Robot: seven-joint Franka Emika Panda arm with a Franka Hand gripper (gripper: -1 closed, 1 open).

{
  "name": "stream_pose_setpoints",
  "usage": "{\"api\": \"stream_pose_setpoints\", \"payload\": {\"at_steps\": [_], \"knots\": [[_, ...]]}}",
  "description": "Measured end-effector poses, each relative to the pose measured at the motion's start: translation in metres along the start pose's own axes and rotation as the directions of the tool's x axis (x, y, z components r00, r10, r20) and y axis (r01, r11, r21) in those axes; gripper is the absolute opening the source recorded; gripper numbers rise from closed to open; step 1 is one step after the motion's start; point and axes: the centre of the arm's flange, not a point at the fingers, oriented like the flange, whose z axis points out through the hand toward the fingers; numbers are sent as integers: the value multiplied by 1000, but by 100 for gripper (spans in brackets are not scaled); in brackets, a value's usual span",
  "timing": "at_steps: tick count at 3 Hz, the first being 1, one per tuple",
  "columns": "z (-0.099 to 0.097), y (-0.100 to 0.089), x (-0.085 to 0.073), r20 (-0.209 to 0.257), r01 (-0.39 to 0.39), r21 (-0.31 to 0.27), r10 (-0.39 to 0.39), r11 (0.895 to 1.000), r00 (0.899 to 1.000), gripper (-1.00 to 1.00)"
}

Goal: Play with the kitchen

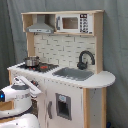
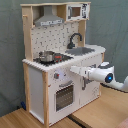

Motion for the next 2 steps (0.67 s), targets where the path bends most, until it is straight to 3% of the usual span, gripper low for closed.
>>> {"api": "stream_pose_setpoints", "payload": {"at_steps": [1,2], "knots": [[0,0,0,-2,-101,0,101,995,995,-100],[0,0,0,-4,-207,0,207,978,978,-100]]}}
